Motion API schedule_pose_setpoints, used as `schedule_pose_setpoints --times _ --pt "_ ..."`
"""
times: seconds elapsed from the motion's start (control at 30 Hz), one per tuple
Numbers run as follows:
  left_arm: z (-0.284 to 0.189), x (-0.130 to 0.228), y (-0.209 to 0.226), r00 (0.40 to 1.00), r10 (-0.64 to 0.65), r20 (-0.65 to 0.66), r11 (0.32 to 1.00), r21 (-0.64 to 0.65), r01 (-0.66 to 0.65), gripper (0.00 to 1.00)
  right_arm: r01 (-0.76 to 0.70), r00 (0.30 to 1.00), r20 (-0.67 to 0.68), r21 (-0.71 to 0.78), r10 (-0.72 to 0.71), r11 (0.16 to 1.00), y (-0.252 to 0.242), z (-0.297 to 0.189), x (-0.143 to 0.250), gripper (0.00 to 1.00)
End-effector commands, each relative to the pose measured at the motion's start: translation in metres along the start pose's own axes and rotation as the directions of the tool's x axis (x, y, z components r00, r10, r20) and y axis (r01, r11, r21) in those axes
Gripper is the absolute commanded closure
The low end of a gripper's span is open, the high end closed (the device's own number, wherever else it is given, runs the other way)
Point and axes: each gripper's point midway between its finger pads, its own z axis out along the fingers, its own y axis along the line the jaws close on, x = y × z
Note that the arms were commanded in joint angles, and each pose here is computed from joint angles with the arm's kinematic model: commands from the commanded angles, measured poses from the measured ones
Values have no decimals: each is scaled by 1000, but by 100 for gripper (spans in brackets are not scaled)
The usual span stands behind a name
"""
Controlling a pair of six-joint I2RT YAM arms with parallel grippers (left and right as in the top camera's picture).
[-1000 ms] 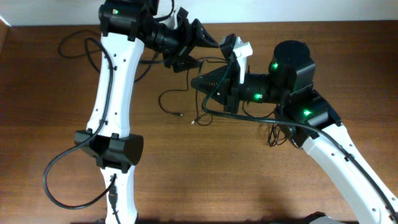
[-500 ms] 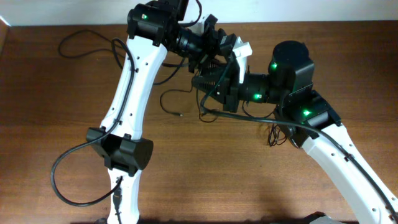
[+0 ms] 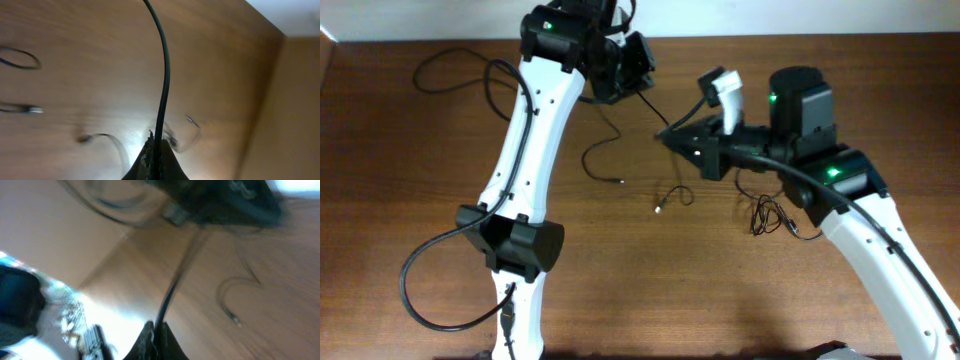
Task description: Untangle cables
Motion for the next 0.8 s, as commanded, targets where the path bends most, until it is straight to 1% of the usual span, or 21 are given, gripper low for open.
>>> schedule_pose_setpoints --times 0.0,0.03,0.1,0.13,0.17,0.2,0.3,0.33,0.37,0.4,0.43,0.5,0.57,0.6,0.67,0.73,0.77 --pt "-31 -37 12 973 134 188 989 -90 -119 100 2 1000 -8 189 -1 982 -33 -16 5 96" --pt "-40 -39 6 964 163 210 986 -79 -149 100 -11 1000 -20 231 16 973 -40 -18 9 96" --pt "-55 -37 -5 949 204 242 979 -62 -194 100 -23 999 -32 260 33 965 -46 -19 14 95" --pt "-70 -35 -14 934 229 274 973 -47 -225 100 -27 999 -35 276 38 961 -49 -19 15 93" --pt "-82 -35 -19 921 245 302 969 -42 -244 100 -31 998 -38 306 44 952 -54 -21 17 80" --pt "-92 -36 -20 912 248 328 968 -49 -246 100 -34 998 -42 326 51 945 -57 -22 18 89" --pt "-117 -36 -22 886 253 388 967 -67 -247 100 -44 997 -49 362 66 931 -63 -25 22 89" --pt "-119 -35 -23 885 254 391 966 -65 -248 100 -44 997 -48 362 66 931 -63 -25 22 82" --pt "-122 -35 -24 883 254 396 966 -63 -250 100 -44 997 -49 362 66 931 -63 -25 22 64" --pt "-125 -34 -25 879 260 400 965 -63 -256 100 -46 996 -51 363 69 931 -63 -25 23 49" --pt "-131 -33 -27 860 304 409 951 -76 -300 100 -48 996 -55 364 73 930 -64 -25 24 43" --pt "-144 -33 -33 820 367 440 927 -96 -363 100 -52 995 -61 365 80 930 -65 -24 26 36" --pt "-154 -33 -38 798 383 465 918 -95 -386 100 -55 994 -65 365 84 929 -66 -23 27 32" --pt "-160 -33 -39 789 387 477 915 -96 -391 100 -58 993 -71 366 90 929 -67 -22 29 26" --pt "-163 -34 -42 750 454 480 882 -127 -453 100 -62 992 -76 368 96 928 -68 -22 31 19" --pt "-169 -35 -46 696 526 489 839 -164 -519 100 -67 991 -84 370 105 927 -69 -21 33 18" --pt "-173 -34 -47 684 534 496 833 -169 -527 100 -68 990 -86 371 107 926 -70 -21 34 18"
